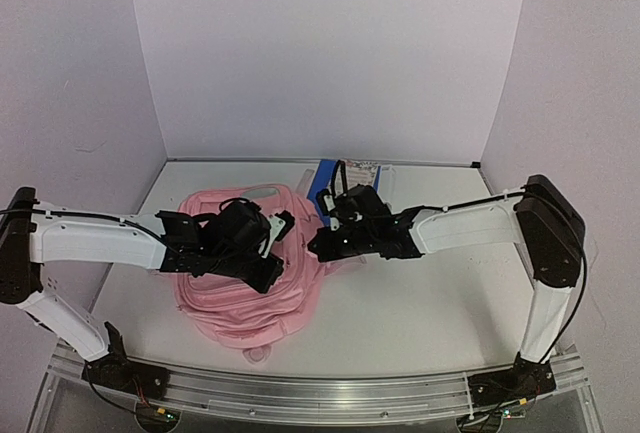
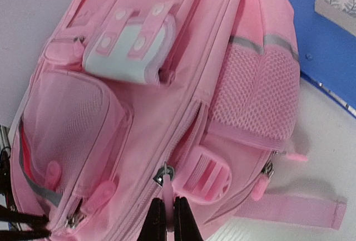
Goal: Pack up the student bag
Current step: Zip the student bag at the center of the board.
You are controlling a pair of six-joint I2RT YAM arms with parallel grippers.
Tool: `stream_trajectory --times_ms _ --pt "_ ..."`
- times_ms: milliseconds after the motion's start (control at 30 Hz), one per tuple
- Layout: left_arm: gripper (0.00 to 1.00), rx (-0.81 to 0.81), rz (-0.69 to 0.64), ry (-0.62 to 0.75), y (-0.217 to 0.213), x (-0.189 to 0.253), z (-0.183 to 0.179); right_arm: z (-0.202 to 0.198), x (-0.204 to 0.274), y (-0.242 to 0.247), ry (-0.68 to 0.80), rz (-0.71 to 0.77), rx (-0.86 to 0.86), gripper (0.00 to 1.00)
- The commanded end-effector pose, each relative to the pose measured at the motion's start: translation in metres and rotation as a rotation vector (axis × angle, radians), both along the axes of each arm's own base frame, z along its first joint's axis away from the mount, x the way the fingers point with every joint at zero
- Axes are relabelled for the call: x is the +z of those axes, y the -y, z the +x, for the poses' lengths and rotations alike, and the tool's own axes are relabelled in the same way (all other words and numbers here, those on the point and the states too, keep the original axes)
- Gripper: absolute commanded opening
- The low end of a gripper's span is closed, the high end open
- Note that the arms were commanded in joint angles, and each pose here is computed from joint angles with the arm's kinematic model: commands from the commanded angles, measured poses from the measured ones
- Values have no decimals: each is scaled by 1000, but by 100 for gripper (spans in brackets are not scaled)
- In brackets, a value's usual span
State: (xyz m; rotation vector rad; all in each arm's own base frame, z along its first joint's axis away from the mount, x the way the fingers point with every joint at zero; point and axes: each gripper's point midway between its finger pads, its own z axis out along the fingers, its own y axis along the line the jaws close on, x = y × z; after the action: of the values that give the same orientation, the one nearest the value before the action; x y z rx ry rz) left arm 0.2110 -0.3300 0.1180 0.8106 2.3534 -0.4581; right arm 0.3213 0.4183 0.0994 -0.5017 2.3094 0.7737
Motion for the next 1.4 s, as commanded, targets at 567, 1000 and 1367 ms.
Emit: stream_trajectory --times_ms 567,1000,1367 --pt "0 139 34 -76 -33 19 -15 97 58 3 229 59 -199 1" --pt "0 283 -91 -118 -70 63 20 34 70 23 101 140 -31 50" --pt "0 284 -114 -104 -73 75 24 -19 14 13 -26 158 184 43"
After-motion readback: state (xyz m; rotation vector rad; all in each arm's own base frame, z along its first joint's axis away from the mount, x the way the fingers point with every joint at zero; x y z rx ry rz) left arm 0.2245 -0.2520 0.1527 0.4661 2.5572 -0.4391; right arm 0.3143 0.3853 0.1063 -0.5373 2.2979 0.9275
